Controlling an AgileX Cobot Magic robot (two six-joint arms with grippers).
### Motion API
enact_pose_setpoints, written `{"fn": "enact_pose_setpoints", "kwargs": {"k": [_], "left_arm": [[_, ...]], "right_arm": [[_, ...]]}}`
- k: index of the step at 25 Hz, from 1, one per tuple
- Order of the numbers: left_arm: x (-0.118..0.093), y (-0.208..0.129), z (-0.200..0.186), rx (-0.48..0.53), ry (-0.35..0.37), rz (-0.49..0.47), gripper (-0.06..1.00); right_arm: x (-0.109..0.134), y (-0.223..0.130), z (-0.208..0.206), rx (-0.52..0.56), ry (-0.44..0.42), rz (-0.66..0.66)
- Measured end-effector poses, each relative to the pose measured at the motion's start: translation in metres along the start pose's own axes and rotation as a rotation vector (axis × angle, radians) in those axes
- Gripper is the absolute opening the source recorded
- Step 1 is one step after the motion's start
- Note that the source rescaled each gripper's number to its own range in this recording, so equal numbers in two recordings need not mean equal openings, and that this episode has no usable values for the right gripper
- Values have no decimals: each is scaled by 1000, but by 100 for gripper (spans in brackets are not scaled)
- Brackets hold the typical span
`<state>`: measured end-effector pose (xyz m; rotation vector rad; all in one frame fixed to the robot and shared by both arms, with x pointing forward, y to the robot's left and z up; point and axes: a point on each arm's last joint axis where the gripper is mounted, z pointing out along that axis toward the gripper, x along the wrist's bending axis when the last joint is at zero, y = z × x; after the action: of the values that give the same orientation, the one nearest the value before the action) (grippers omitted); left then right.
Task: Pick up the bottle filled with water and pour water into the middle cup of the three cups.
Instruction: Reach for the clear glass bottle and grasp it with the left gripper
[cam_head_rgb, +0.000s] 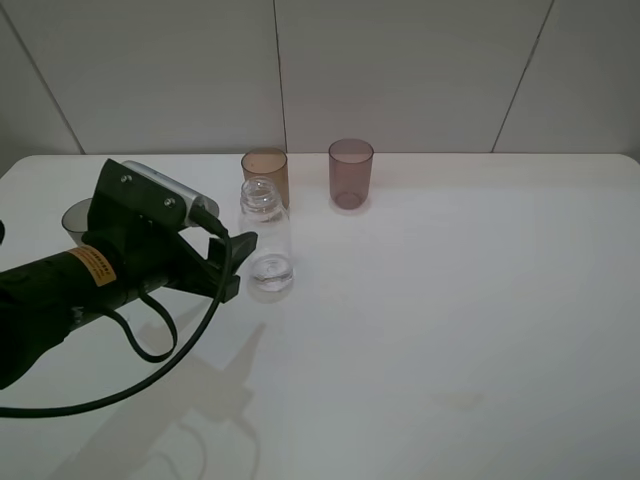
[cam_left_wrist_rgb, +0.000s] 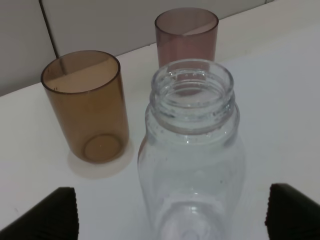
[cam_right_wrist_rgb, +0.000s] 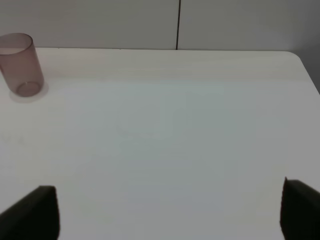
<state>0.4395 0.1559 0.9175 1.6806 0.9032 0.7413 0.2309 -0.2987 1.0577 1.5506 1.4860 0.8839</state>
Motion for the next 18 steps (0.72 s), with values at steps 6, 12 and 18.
{"fn": "enact_pose_setpoints", "kwargs": {"k": [6, 12, 18], "left_arm": [[-1, -19, 8, 42, 1, 15, 100], [-3, -19, 23, 24, -1, 16, 100], [-7, -18, 43, 7, -11, 20, 100]], "right_arm": [[0, 0, 0, 0, 0, 0], [0, 0, 0, 0, 0, 0], [0, 0, 0, 0, 0, 0]]}}
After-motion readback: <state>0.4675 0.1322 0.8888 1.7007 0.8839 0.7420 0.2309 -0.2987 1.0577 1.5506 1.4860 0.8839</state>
